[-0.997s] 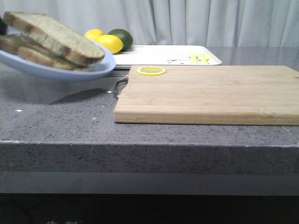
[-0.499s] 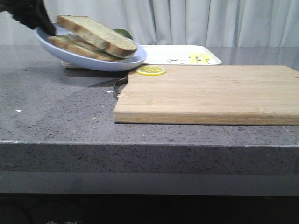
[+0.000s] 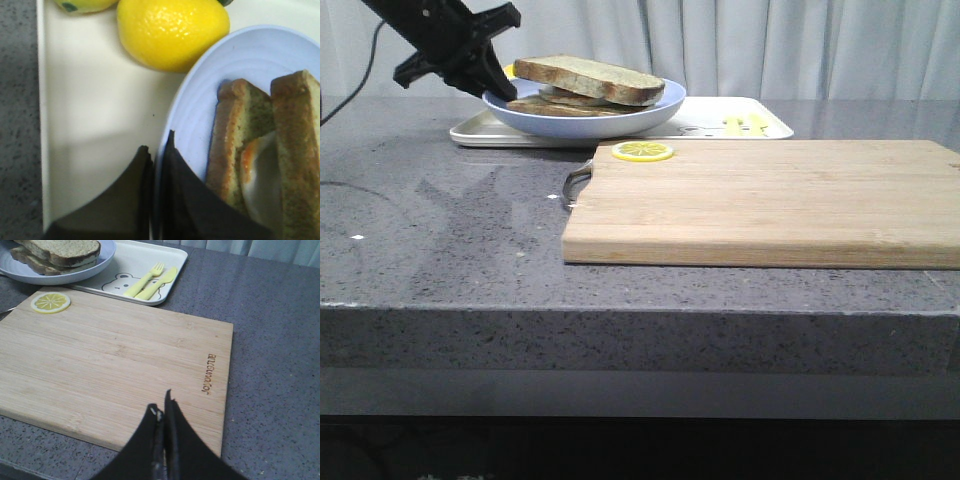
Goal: Place bread and move sandwich to tray
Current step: 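Lift and carry the plate with the left gripper toward the white tray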
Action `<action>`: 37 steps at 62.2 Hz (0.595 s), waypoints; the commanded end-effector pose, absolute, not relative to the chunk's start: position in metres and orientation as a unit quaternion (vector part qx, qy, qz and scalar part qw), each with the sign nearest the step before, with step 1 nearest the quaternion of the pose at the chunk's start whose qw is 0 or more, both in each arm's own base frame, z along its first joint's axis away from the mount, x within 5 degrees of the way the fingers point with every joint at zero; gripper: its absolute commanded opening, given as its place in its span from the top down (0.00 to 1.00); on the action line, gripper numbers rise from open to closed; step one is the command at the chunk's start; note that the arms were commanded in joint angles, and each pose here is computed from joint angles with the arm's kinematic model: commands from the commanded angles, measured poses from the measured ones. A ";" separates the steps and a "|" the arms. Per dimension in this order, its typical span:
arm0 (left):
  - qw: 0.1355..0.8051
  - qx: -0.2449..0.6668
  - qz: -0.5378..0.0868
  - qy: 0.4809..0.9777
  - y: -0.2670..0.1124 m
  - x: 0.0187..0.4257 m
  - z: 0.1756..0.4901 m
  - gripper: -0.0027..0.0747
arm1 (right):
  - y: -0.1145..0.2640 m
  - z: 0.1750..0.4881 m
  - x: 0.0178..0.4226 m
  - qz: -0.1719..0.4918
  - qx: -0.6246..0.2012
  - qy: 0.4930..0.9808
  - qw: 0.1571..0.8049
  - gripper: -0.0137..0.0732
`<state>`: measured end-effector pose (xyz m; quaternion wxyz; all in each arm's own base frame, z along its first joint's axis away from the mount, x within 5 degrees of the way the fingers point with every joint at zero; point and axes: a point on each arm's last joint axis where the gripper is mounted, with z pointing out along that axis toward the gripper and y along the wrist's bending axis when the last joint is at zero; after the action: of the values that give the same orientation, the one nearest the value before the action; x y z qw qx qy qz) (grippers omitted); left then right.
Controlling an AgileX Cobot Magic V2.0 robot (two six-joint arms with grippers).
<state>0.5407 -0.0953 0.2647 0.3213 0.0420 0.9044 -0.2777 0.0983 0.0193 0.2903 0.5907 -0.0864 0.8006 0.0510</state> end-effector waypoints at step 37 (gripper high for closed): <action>0.502 0.117 -0.271 0.813 -0.136 0.547 0.313 0.99 | 0.019 0.305 0.101 0.053 -0.082 0.770 0.631 0.97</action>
<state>0.5526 -0.1385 0.2574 0.4105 0.1242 0.8620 -0.2702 0.0983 0.0193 0.2890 0.5891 -0.0865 0.8018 0.0508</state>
